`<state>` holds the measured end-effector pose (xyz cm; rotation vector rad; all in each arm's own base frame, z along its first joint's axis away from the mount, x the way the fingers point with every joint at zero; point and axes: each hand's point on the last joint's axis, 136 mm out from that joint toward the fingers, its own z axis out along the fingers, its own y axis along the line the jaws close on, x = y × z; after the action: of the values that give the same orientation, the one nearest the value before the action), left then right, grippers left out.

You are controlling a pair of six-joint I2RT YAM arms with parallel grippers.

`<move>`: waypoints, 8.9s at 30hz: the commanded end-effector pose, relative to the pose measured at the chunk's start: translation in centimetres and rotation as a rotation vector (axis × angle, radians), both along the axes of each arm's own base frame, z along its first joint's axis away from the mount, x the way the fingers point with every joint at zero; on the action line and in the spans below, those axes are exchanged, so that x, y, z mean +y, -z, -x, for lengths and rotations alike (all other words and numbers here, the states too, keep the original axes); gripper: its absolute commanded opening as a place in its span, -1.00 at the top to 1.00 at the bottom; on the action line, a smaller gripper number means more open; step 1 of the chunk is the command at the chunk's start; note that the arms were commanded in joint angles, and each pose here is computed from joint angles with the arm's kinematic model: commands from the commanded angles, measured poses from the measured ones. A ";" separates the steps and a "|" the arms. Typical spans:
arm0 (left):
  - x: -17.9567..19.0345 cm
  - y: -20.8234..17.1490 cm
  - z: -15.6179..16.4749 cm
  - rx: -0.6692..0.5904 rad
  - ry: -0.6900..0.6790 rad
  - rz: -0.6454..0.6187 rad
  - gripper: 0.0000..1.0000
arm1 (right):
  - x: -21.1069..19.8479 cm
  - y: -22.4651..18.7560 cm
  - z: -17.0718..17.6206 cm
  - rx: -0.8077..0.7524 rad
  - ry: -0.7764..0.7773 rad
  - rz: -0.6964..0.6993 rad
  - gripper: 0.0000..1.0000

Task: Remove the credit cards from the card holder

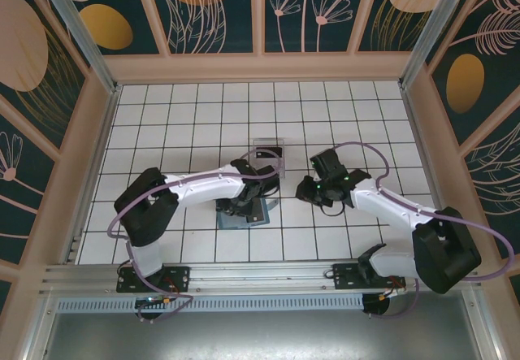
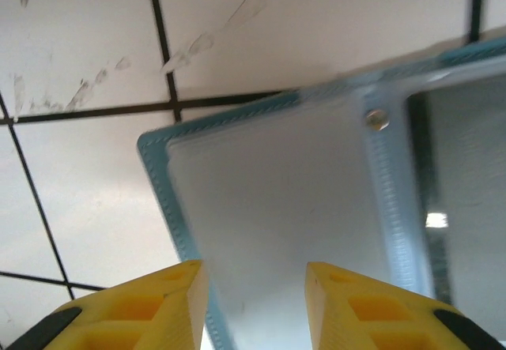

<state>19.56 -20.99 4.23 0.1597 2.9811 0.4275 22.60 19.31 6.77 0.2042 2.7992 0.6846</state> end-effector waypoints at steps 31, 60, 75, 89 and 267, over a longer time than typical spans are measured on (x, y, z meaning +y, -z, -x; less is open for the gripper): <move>-0.1 -1.9 -1.7 -0.130 -0.123 0.460 0.24 | 7.7 1.7 0.0 0.066 -0.226 0.052 0.82; -10.3 -0.5 -1.9 0.052 -0.042 0.855 0.52 | 4.2 0.3 1.9 0.050 -0.086 0.077 0.30; -6.1 2.6 -1.2 0.036 -0.072 0.651 0.55 | 4.6 1.6 1.7 0.077 -0.100 0.093 0.29; -3.6 4.3 -0.8 0.025 -0.077 0.533 0.74 | 3.8 4.2 2.4 0.126 -0.108 0.141 0.74; -4.3 -7.7 -5.3 -0.264 0.345 0.735 1.00 | 7.1 -0.5 -0.4 0.030 -0.130 0.191 0.45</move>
<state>24.07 -25.15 11.26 0.3229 2.6043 -0.6992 22.04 27.54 5.43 -0.0191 2.9591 0.4678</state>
